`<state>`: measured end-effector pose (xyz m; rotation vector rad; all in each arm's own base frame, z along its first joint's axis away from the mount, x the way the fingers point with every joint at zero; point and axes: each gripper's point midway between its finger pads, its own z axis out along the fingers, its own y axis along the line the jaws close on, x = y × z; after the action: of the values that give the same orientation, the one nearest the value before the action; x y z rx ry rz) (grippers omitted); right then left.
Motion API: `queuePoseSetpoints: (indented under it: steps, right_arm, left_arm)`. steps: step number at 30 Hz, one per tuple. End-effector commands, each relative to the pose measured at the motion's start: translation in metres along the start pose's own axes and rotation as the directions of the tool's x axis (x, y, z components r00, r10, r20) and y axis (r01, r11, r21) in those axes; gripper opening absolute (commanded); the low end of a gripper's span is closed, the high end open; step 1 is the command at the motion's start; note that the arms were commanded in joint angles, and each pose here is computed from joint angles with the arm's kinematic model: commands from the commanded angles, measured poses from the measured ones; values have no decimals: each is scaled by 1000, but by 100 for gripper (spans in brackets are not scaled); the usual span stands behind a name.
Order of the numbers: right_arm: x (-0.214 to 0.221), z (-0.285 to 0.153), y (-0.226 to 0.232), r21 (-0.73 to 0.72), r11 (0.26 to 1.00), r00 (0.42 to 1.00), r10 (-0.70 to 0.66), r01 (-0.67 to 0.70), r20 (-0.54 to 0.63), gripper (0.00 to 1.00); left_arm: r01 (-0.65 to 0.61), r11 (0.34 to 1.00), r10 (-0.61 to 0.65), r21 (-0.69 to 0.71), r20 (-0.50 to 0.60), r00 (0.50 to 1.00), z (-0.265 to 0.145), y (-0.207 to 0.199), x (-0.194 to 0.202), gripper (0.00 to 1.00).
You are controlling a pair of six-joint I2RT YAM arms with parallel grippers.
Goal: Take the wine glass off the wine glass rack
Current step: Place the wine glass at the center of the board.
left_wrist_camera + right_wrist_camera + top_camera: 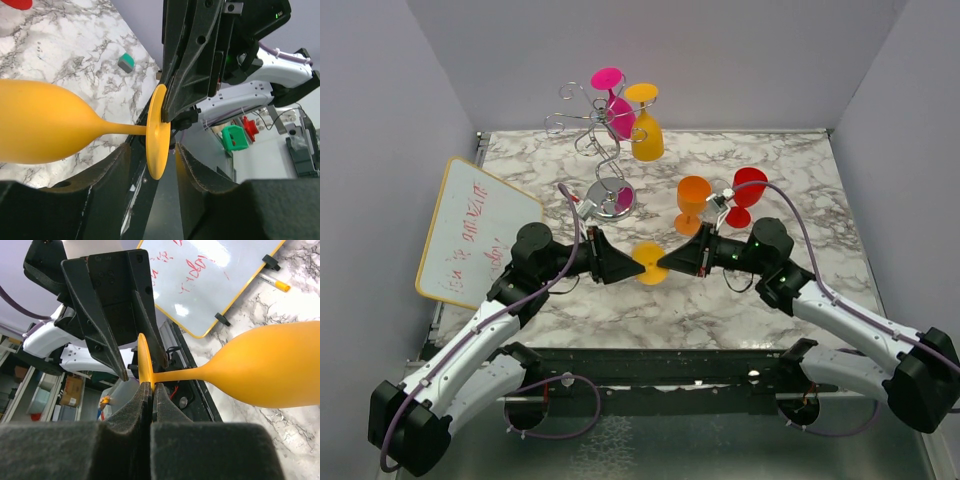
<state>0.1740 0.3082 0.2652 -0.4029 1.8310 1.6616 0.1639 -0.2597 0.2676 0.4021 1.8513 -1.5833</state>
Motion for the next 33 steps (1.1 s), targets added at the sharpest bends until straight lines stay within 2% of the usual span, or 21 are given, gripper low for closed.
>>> queuePoseSetpoints:
  steps: [1, 5, 11, 17, 23, 29, 33]
  right_arm:
    - [-1, -4, 4, -11, 998, 998, -56, 56, 18, 1]
    - [-2, -5, 6, -18, 997, 997, -77, 77, 25, 1]
    - [-3, -5, 8, -25, 996, 996, -87, 88, 23, 1]
    - [-3, -4, 8, -25, 995, 995, -97, 97, 22, 1]
    - [-3, -5, 8, -28, 995, 995, -94, 95, 23, 1]
    - [-1, -6, 7, -25, 995, 995, -98, 99, 19, 1]
    - [0, -7, 6, -16, 995, 995, -98, 98, 17, 12]
  left_arm:
    - [-22, 998, 26, 57, -72, 997, -3, -8, 14, 43]
    - [-8, 999, 10, 40, -68, 998, 3, -6, 16, 40]
    - [13, 999, -11, 43, -29, 1000, 13, -9, 17, 29]
    - [22, 999, -21, 36, -49, 999, 24, -10, 24, 19]
    - [14, 1000, -13, 21, -38, 999, 29, -9, 23, 1]
    - [-20, 1000, 21, 23, -27, 999, 30, -11, 19, 0]
    - [-51, 998, 52, 33, -31, 998, 29, -14, 20, 0]
